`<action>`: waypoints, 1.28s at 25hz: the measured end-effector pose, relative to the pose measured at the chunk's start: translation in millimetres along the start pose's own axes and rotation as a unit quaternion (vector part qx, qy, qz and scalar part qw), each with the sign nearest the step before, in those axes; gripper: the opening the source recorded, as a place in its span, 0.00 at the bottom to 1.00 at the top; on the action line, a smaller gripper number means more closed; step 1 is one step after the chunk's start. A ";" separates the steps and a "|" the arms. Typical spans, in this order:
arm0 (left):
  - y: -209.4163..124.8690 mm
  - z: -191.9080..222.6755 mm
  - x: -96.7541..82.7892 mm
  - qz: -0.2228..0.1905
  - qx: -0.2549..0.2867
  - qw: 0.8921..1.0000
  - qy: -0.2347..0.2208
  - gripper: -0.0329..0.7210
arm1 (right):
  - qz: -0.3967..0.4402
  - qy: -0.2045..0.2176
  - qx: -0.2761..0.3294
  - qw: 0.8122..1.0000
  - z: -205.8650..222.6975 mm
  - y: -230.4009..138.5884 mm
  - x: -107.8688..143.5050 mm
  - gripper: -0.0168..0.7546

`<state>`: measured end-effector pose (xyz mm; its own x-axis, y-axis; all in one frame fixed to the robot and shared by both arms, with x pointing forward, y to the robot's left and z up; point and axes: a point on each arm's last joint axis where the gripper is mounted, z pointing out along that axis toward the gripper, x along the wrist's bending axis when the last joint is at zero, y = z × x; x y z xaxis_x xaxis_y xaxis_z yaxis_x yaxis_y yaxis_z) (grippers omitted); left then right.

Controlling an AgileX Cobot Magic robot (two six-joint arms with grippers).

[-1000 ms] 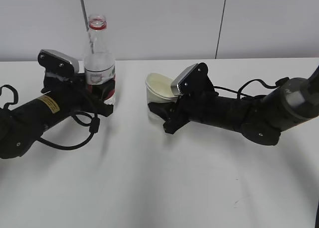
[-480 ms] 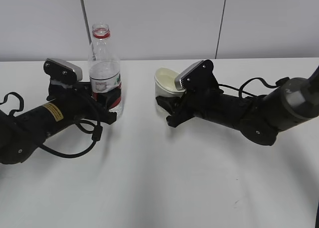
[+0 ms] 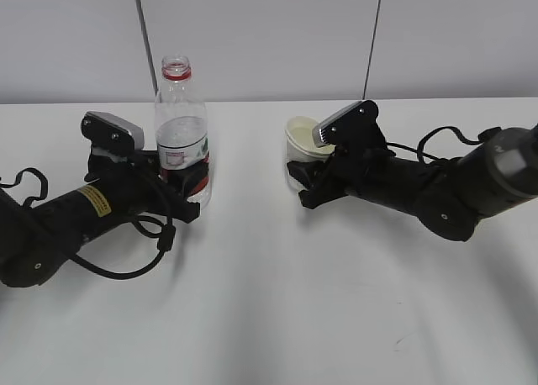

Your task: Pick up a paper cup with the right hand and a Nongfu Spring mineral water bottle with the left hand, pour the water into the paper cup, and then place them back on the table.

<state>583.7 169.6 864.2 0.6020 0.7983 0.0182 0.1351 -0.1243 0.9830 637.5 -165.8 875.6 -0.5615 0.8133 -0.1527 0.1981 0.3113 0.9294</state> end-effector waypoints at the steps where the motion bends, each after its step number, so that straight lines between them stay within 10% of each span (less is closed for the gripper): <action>1: -0.3 0.1 -0.1 -0.001 -0.002 1.000 0.000 0.51 | 0.001 -0.004 0.001 1.000 -0.7 -0.8 -3.1 0.58; 32: -5.7 1.5 -8.6 -0.009 -0.010 0.999 -0.047 0.51 | 0.015 -0.015 0.023 1.000 0.8 -19.7 -12.7 0.59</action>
<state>579.0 162.5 858.1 0.6712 0.7411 -0.0155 0.1315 -0.0984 0.9864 641.3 -181.8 859.0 -0.5300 0.8370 -0.1364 0.2515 0.3087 0.9173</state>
